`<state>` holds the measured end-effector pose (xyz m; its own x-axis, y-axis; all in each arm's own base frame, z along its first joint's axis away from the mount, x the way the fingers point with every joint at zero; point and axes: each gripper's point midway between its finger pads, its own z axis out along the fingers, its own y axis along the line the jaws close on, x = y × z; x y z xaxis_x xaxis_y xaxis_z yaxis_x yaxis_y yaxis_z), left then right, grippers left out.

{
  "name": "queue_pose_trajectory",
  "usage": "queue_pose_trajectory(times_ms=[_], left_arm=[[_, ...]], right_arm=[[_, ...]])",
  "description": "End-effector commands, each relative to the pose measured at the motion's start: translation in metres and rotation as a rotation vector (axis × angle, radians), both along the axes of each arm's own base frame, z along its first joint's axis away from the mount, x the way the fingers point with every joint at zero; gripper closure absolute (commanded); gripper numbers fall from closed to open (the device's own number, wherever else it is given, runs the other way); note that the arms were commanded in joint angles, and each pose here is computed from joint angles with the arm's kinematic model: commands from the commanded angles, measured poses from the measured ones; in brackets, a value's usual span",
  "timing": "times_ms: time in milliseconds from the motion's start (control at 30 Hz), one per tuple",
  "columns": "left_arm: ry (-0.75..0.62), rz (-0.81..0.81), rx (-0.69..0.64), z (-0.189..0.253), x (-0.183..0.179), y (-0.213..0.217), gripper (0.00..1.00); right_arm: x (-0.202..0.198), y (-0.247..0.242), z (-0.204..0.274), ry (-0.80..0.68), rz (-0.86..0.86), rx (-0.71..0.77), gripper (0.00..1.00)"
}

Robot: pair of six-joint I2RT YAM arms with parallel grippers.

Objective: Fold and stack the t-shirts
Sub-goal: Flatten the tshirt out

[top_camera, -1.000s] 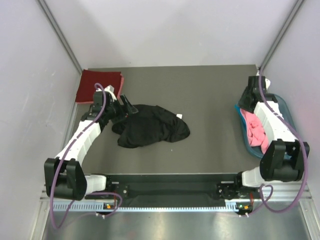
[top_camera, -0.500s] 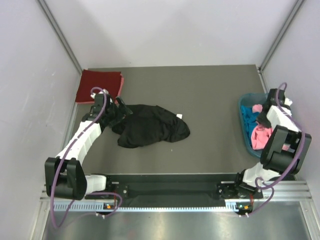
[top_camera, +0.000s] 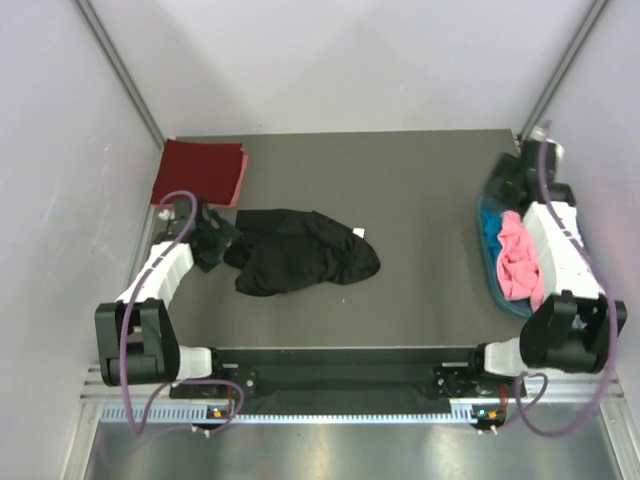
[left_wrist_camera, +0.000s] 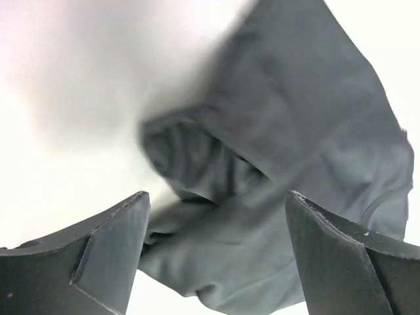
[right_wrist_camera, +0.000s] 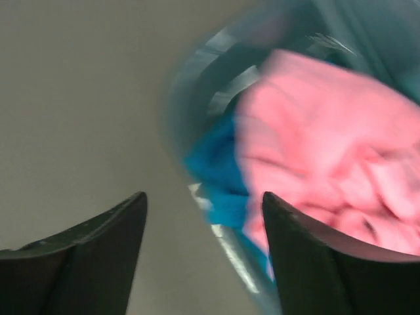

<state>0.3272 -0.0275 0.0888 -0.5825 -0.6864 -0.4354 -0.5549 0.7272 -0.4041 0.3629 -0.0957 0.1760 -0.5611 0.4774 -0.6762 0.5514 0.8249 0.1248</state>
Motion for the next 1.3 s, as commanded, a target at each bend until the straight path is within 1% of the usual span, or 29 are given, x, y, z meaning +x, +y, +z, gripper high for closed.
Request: queue_pose_trajectory(times_ms=[0, 33, 67, 100, 133, 167, 233, 267, 333, 367, 400, 433, 467, 600, 633, 667, 733, 800, 867, 900, 933, 1000, 1033, 1067, 1100, 1133, 1167, 1200, 1267], left_arm=[[-0.03, 0.143, -0.188, 0.003, 0.0, 0.025, 0.12], [-0.048, 0.152, -0.232, 0.001, 0.002, 0.029, 0.14], [-0.045, 0.118, -0.323, 0.0, 0.001, 0.021, 0.15], [-0.057, 0.127, -0.351, 0.0, 0.003, 0.03, 0.19], [-0.065, 0.109, -0.371, 0.0, 0.004, 0.029, 0.21], [-0.054, 0.095, -0.378, -0.003, 0.006, 0.028, 0.23], [-0.043, 0.08, -0.389, -0.005, 0.007, 0.027, 0.24], [-0.039, 0.078, -0.388, -0.007, 0.007, 0.027, 0.24], [-0.028, 0.094, -0.36, -0.014, 0.005, 0.032, 0.24], [-0.029, 0.093, -0.347, -0.015, 0.005, 0.034, 0.24], [-0.03, 0.098, -0.338, -0.018, 0.005, 0.036, 0.24], [-0.022, 0.101, -0.333, -0.021, 0.002, 0.036, 0.24], [-0.02, 0.098, -0.33, -0.023, 0.001, 0.035, 0.24], [-0.036, 0.104, -0.368, -0.032, 0.002, 0.03, 0.24], [-0.041, 0.104, -0.38, -0.034, 0.003, 0.028, 0.24], [-0.022, 0.109, -0.409, -0.039, 0.004, 0.024, 0.25], [-0.011, 0.102, -0.421, -0.042, 0.007, 0.022, 0.27], [0.004, 0.094, -0.426, -0.047, 0.008, 0.02, 0.33], [-0.008, 0.081, -0.417, -0.045, 0.011, 0.019, 0.39], [-0.01, 0.078, -0.411, -0.045, 0.012, 0.019, 0.47], [-0.021, 0.074, -0.405, -0.042, 0.014, 0.019, 0.54], [-0.03, 0.066, -0.401, -0.04, 0.016, 0.019, 0.67], [-0.039, 0.061, -0.398, -0.037, 0.019, 0.019, 0.81], [-0.044, 0.053, -0.397, -0.035, 0.021, 0.019, 0.89], [-0.052, 0.042, -0.395, -0.032, 0.023, 0.016, 0.97], [-0.068, 0.035, -0.391, -0.026, 0.028, 0.017, 1.0], [-0.077, 0.029, -0.385, -0.022, 0.03, 0.017, 1.0], [-0.075, 0.027, -0.382, -0.019, 0.03, 0.017, 1.0], [-0.123, 0.002, -0.359, -0.001, 0.037, 0.017, 1.0]], right_arm=[[0.02, 0.109, 0.07, -0.199, 0.387, -0.013, 0.26], [0.02, 0.142, 0.073, -0.223, 0.499, 0.01, 0.24], [0.022, 0.193, 0.081, -0.278, 0.66, 0.01, 0.23], [0.021, 0.216, 0.081, -0.299, 0.733, 0.021, 0.23], [0.02, 0.237, 0.08, -0.311, 0.798, 0.036, 0.23], [0.015, 0.273, 0.07, -0.302, 0.912, 0.064, 0.24], [0.021, 0.305, 0.07, -0.344, 1.004, 0.083, 0.25], [0.019, 0.33, 0.052, -0.308, 1.096, 0.103, 0.26], [0.024, 0.355, 0.046, -0.305, 1.181, 0.114, 0.27], [0.024, 0.373, 0.023, -0.262, 1.251, 0.113, 0.27], [0.024, 0.382, 0.013, -0.242, 1.29, 0.112, 0.27], [0.029, 0.392, 0.015, -0.247, 1.32, 0.107, 0.27], [0.031, 0.403, -0.008, -0.2, 1.362, 0.107, 0.27], [0.052, 0.428, -0.038, -0.179, 1.401, 0.148, 0.26], [0.06, 0.434, -0.037, -0.2, 1.429, 0.131, 0.25], [0.061, 0.44, -0.058, -0.158, 1.446, 0.154, 0.25], [0.067, 0.451, -0.071, -0.146, 1.47, 0.179, 0.25], [0.069, 0.459, -0.076, -0.149, 1.486, 0.189, 0.27], [0.068, 0.47, -0.082, -0.153, 1.508, 0.208, 0.3], [0.069, 0.473, -0.083, -0.159, 1.511, 0.209, 0.33], [0.072, 0.476, -0.086, -0.159, 1.504, 0.201, 0.37], [0.076, 0.476, -0.089, -0.16, 1.489, 0.193, 0.39], [0.08, 0.475, -0.091, -0.162, 1.475, 0.181, 0.41], [0.082, 0.475, -0.091, -0.163, 1.469, 0.173, 0.43], [0.084, 0.474, -0.092, -0.165, 1.463, 0.166, 0.52], [0.087, 0.475, -0.089, -0.168, 1.431, 0.179, 0.57], [0.088, 0.475, -0.088, -0.17, 1.424, 0.178, 0.64], [0.088, 0.475, -0.087, -0.17, 1.42, 0.181, 0.78], [0.089, 0.474, -0.074, -0.189, 1.415, 0.184, 0.92]])
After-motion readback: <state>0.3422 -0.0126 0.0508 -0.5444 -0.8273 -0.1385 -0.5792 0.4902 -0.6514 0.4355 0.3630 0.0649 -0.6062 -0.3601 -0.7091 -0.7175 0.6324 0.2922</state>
